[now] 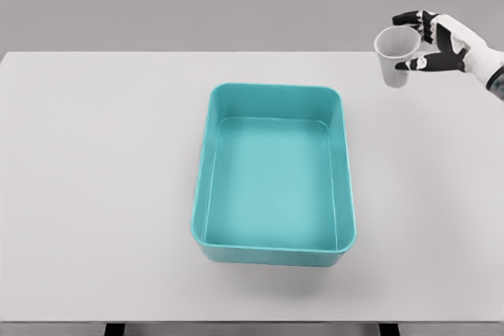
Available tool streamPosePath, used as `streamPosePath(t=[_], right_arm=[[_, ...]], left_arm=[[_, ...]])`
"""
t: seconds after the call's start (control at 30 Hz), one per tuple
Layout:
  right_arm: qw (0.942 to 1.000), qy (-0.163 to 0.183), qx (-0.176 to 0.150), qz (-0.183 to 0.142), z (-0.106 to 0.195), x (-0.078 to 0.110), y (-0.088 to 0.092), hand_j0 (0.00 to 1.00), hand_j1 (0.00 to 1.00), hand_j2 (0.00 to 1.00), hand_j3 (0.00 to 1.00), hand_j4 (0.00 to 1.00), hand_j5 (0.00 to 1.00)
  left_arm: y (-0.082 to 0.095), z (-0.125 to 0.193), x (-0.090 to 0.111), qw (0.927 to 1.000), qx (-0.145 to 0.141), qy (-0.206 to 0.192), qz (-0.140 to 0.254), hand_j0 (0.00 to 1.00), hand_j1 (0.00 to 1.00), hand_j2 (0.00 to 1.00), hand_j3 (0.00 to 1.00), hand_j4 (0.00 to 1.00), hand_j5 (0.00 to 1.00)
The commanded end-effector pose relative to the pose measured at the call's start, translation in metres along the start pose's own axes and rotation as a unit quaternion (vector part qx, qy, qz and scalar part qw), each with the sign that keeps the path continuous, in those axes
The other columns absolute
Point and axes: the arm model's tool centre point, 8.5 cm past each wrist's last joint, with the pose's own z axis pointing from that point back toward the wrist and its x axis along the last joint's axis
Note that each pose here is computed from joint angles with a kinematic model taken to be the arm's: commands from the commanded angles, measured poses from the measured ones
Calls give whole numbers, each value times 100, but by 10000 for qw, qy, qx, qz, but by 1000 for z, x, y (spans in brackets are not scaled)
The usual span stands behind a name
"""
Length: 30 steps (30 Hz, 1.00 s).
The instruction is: Put the paper cup into the basket with your right arm
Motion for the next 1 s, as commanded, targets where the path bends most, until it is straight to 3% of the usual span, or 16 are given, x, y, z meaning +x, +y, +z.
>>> streamPosePath(t=[0.0,0.1,0.27,0.47,0.97], right_arm=[[9995,-289,-45,73,-3,16,-4,75,75,75,75,75,75],[9986,-511,-55,158,-5,31,-6,75,75,75,75,75,75],[9981,-588,-28,205,-7,37,-4,75,75,75,75,75,75],[9948,-918,159,404,-12,59,8,75,75,75,75,75,75],[9872,-1387,407,680,-18,93,25,76,76,76,76,76,76]], left_arm=[[0,0,-1,10000,0,8,-2,100,100,100,100,100,100],[0,0,-1,10000,0,8,-2,100,100,100,100,100,100],[0,0,-1,10000,0,8,-2,100,100,100,100,100,100],[0,0,-1,10000,0,8,-2,100,100,100,100,100,100],[0,0,-1,10000,0,8,-2,100,100,100,100,100,100]])
